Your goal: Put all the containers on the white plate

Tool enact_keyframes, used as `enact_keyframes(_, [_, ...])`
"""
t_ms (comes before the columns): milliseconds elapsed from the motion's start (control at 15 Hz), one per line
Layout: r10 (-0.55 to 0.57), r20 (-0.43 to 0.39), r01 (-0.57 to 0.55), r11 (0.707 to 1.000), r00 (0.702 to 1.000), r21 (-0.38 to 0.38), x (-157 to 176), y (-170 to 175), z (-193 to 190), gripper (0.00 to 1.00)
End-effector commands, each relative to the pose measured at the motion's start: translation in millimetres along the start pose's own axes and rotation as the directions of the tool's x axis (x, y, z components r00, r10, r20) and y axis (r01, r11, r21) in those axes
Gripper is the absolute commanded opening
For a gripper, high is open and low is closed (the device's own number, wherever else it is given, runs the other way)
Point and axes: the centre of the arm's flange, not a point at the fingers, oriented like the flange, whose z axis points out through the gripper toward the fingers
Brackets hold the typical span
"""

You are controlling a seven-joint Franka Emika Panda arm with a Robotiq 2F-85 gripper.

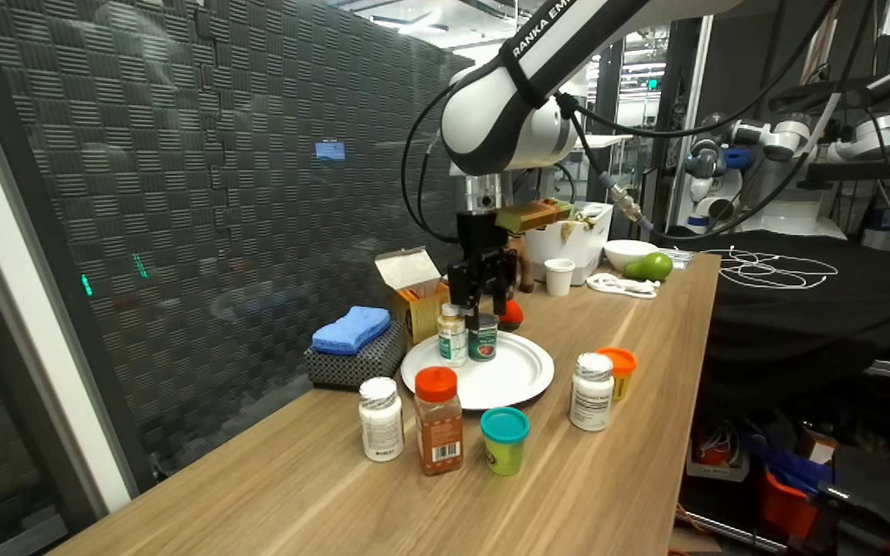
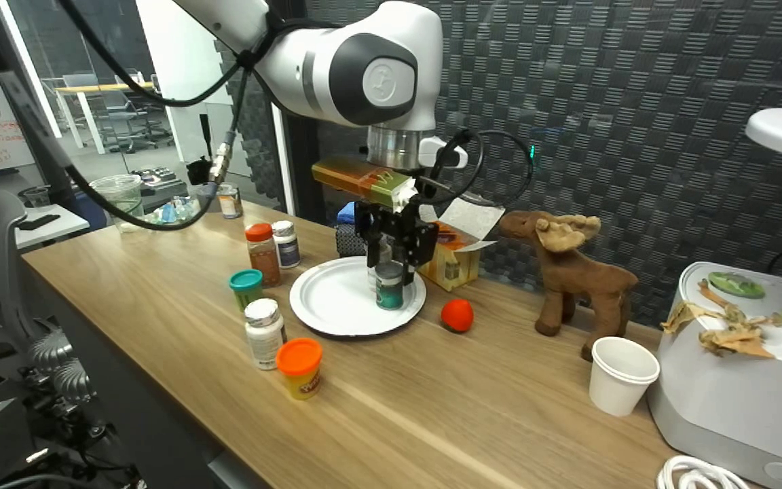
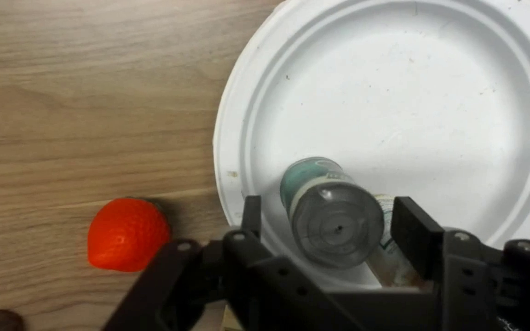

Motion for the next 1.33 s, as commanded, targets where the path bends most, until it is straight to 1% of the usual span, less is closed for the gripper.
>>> enact_keyframes(0, [-0.021,-0.034,0.022,1.0,0.999,0.021,-2.8,3.4,-13.9,1.0])
enact_keyframes(267, [-0.035,-0.085,0.036,0.999,0.996,0.007,-21.1,2.7,-31.3,1.0])
enact_keyframes(467, [-0.007,-0.062,0.008,1.0,0.998,0.003,-43.6,2.0,-38.9,1.0])
enact_keyframes(600, [0.049,-0.008,-0.049,0.998,0.999,0.029,-65.6,-0.3,-43.1,1.0])
enact_keyframes(667, [0.089,0.034,-0.091,0.994,0.995,0.059,-78.0,-2.1,-44.4,1.0])
enact_keyframes(867, [0.186,0.072,-0.194,0.973,0.98,0.128,-111.1,-8.2,-42.8,1.0])
enact_keyframes(933, [0.218,0.069,-0.226,0.964,0.973,0.143,-118.5,-9.7,-41.9,1.0])
enact_keyframes(1133, [0.298,0.068,-0.305,0.939,0.952,0.16,-137.1,-14.5,-36.7,1.0])
enact_keyframes(1267, [0.353,0.046,-0.356,0.925,0.934,0.132,-146.5,-14.9,-29.3,1.0])
